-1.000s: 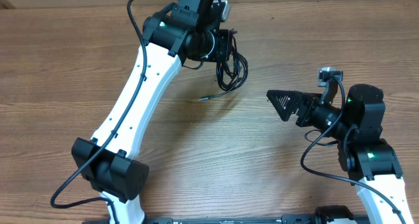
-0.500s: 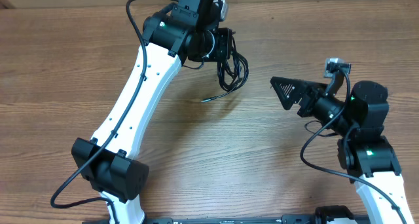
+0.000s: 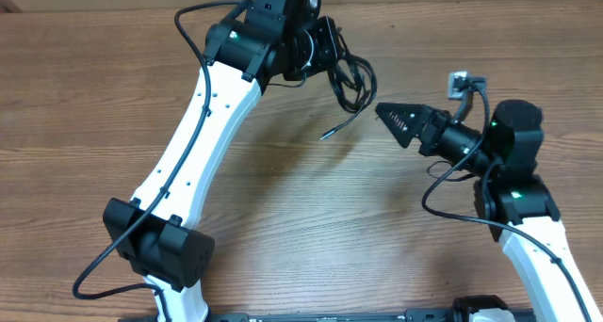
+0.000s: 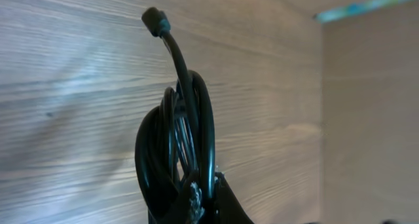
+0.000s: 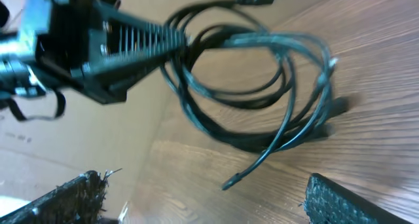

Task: Untangle cables

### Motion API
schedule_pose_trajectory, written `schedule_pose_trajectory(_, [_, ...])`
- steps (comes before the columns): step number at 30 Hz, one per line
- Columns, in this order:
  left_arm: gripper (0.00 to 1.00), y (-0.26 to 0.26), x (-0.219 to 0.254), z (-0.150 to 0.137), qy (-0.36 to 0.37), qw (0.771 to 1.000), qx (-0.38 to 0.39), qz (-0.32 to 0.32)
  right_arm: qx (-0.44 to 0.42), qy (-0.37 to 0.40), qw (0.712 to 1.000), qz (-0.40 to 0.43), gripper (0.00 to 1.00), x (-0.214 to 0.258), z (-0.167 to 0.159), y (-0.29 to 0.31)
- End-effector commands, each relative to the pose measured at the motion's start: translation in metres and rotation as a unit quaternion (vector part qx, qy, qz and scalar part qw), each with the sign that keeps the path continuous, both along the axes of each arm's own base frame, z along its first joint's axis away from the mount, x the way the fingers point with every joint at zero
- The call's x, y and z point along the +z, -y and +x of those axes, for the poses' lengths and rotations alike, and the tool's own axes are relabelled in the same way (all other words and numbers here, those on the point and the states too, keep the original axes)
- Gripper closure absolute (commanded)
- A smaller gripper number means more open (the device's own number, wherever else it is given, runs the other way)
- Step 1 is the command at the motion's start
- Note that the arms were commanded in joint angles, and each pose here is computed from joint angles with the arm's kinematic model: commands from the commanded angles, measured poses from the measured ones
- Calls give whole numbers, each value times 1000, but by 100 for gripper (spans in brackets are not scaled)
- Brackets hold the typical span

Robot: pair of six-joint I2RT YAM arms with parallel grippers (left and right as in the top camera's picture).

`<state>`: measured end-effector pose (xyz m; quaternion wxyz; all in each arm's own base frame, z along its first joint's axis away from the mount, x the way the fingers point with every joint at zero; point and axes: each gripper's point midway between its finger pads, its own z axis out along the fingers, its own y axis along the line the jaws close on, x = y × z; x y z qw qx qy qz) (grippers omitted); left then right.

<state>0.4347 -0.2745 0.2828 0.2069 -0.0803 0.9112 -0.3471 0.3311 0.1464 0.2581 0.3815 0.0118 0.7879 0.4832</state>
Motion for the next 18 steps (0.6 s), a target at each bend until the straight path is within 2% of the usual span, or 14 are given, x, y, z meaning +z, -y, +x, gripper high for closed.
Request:
schedule_pose_trajectory(1, [96, 8, 20, 2, -42, 995, 54, -73, 37, 43, 998, -15, 4, 10, -2, -17])
schedule_pose_trajectory(3, [96, 11, 23, 1, -58, 992, 63, -93, 36, 46, 998, -20, 7, 8, 1, -18])
schedule_pose_trajectory(6, [96, 16, 28, 1, -75, 988, 72, -118, 7, 33, 999, -28, 17, -1, 11, -12])
schedule_pose_trajectory(11, [96, 22, 34, -2, -61, 989, 40, -126, -39, 6, 999, -20, 17, -6, 22, -3])
schedule_pose_trajectory(13, [96, 28, 41, -2, -17, 993, -9, -118, -43, 6, 999, -22, 17, -6, 23, -1])
schedule_pose_trajectory(14, [96, 32, 45, -5, 31, 992, -65, -101, -45, 7, 999, -22, 17, -6, 23, 0])
schedule_pose_trajectory(18, [96, 39, 49, -16, 120, 974, -177, -68, -66, 8, 997, -30, 17, -7, 28, 6])
